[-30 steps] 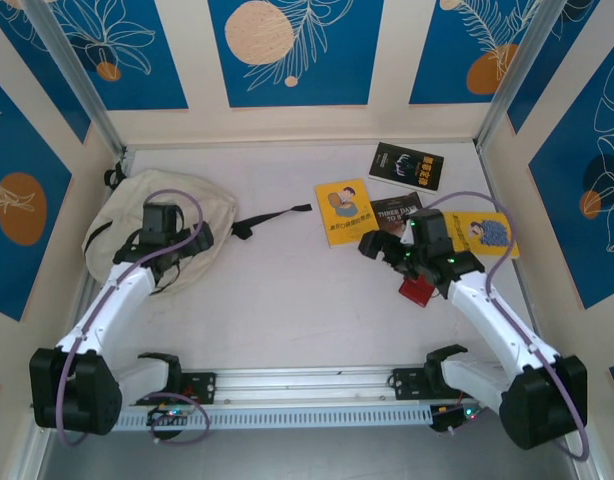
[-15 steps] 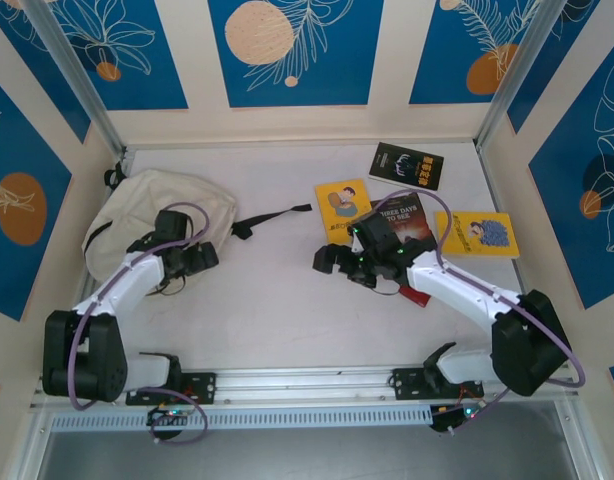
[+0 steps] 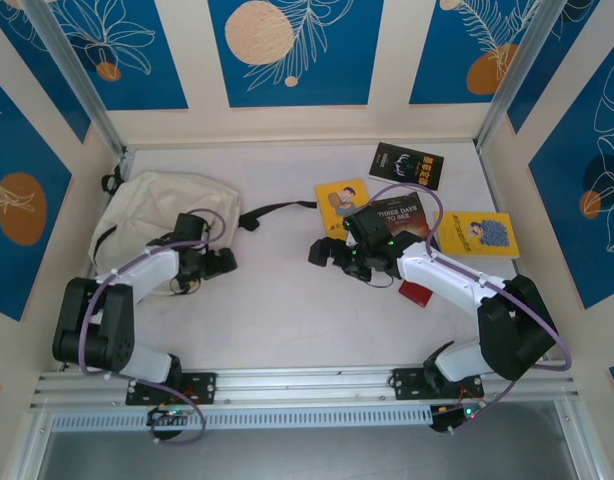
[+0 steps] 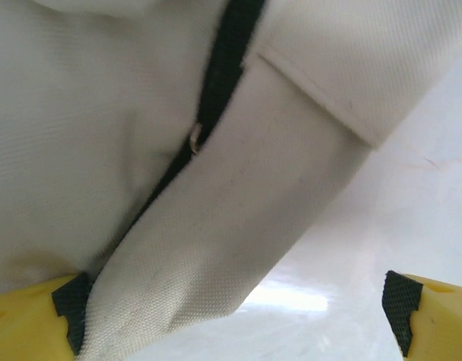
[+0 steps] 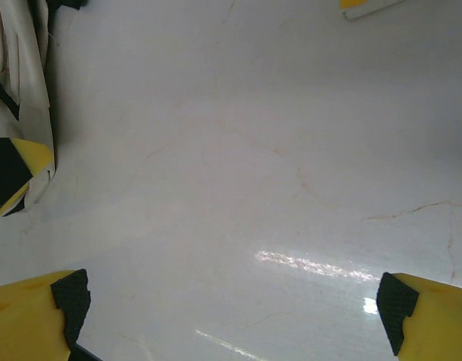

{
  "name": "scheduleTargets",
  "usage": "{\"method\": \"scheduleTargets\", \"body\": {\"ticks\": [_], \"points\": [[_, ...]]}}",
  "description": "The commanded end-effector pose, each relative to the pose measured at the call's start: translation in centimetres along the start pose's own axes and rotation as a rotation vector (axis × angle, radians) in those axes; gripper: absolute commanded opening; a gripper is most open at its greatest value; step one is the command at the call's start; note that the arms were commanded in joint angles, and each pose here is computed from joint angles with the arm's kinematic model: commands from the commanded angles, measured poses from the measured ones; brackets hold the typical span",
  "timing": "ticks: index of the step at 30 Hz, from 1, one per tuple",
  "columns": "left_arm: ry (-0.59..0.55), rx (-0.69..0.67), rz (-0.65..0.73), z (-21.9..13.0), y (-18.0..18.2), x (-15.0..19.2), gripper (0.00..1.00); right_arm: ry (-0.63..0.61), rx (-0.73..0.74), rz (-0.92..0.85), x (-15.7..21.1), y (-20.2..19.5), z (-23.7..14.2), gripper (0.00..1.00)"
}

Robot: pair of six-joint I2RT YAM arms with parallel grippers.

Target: Pack the student bag

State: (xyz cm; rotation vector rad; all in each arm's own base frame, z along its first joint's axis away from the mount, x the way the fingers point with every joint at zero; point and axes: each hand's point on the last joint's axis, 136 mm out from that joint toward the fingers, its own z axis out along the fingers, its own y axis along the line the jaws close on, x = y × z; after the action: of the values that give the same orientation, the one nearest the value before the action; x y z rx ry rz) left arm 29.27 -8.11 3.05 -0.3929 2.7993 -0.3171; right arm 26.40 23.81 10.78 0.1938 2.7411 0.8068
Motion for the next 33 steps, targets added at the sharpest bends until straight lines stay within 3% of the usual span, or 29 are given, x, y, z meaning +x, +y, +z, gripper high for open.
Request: {"method": "scheduleTargets", "body": {"ticks": [1,8,15,20,26,33], "points": [[0.063,0.122,0.048,1.2,-5.2,1.1,1.0,-0.023,0.052,0.05,-0.4,-0.9,-0.3,1.0],[0.138,0.262,0.17,3.3,-14.3,2.6,0.97,-0.052,0.116,0.151,-0.2,-3.7,-0.9,1.0],[0.089,0.389,0.231,-1.2,-19.2,0.7,0.98,-0.071,0.132,0.151,-0.9,-4.2,-1.9,1.0],[-0.009,0.329,0.205,-4.6,-16.0,-1.6,0.99,-0.026,0.078,0.088,-1.2,-1.8,-0.9,0.97],[-0.06,0.17,0.088,-5.1,-7.7,-2.5,0.95,0.066,0.056,-0.017,-0.5,3.4,3.2,0.9],[-0.03,0.038,0.059,-4.4,-2.3,-0.4,0.93,0.102,0.05,-0.017,-1.0,7.1,8.8,0.68]]}}
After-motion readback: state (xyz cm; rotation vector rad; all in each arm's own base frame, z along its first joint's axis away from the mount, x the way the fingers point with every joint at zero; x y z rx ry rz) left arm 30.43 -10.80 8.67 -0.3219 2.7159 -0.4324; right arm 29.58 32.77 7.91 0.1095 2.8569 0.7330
